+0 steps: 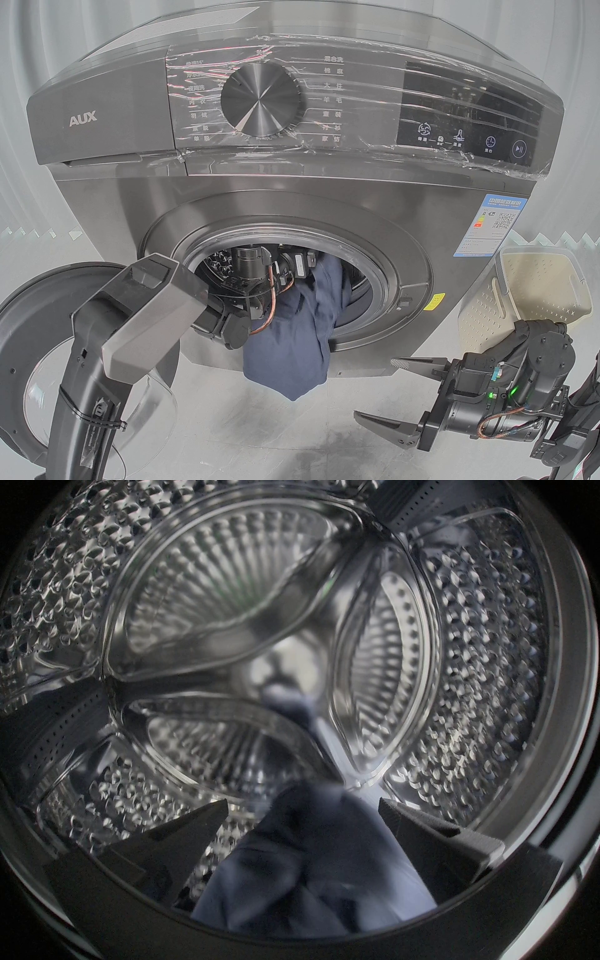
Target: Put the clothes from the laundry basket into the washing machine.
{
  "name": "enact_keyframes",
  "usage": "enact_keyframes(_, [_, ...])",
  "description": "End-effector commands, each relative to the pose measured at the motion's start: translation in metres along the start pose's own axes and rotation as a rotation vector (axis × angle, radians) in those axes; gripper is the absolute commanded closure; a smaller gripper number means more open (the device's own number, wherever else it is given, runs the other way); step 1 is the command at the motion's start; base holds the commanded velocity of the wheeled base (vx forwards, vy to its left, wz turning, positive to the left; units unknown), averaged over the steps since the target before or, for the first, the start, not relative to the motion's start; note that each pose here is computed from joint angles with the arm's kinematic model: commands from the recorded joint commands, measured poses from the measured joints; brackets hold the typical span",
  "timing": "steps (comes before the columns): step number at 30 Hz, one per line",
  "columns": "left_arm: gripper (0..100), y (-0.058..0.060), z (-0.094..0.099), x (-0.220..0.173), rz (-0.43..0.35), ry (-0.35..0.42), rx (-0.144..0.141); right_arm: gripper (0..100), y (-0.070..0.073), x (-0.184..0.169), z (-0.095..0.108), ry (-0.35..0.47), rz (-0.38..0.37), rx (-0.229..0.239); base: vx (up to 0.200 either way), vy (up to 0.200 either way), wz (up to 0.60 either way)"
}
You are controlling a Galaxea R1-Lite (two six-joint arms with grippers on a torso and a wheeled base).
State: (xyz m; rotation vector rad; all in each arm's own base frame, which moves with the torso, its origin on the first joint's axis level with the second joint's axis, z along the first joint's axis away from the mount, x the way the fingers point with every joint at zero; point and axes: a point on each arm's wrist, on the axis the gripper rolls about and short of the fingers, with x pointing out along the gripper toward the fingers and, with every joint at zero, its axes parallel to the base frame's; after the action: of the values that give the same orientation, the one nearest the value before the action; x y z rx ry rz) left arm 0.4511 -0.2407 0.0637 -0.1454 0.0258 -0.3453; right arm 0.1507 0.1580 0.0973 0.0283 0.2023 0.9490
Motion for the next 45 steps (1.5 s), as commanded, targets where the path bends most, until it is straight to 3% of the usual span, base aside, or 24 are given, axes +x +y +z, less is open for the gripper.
enact_keyframes(1, [0, -0.012, 0.033, -0.043, -0.077, 0.105, 0.012, 0, 0.0, 0.001, 0.0, -0.003, 0.001, -0.002, 0.0, 0.0, 0.0])
enact_keyframes(8, [0, -0.017, 0.012, -0.06, -0.114, 0.213, 0.032, 0, 0.0, 0.001, 0.0, -0.001, 0.003, -0.002, 0.0, 0.0, 0.0])
enact_keyframes(15, [0, -0.014, -0.027, -0.075, -0.131, 0.34, 0.109, 0, 0.001, 0.001, 0.0, 0.001, 0.004, 0.0, 0.0, 0.0, 0.0])
enact_keyframes(20, [0, -0.01, -0.035, -0.073, -0.126, 0.355, 0.139, 0, 0.002, 0.001, -0.001, 0.003, 0.008, -0.001, 0.0, 0.0, 0.0])
enact_keyframes(27, [0, -0.004, -0.062, -0.069, -0.118, 0.389, 0.189, 0, 0.002, 0.002, -0.001, 0.006, 0.01, -0.001, 0.0, 0.0, 0.0])
enact_keyframes(34, [0, -0.001, -0.071, -0.063, -0.111, 0.382, 0.205, 0, 0.002, 0.002, -0.001, 0.004, 0.01, -0.001, 0.0, 0.0, 0.0])
enact_keyframes(35, [100, 0.001, -0.069, -0.061, -0.108, 0.375, 0.209, 0, 0.002, 0.002, -0.001, 0.004, 0.01, -0.001, 0.0, 0.0, 0.0])
enact_keyframes(40, [100, 0.0, -0.065, -0.058, -0.108, 0.354, 0.202, 0, 0.002, 0.002, -0.001, 0.001, 0.01, -0.001, 0.0, 0.0, 0.0])
enact_keyframes(45, [100, -0.004, -0.047, -0.047, -0.109, 0.267, 0.167, 0, 0.002, 0.003, 0.0, -0.002, 0.01, -0.002, 0.0, 0.0, 0.0])
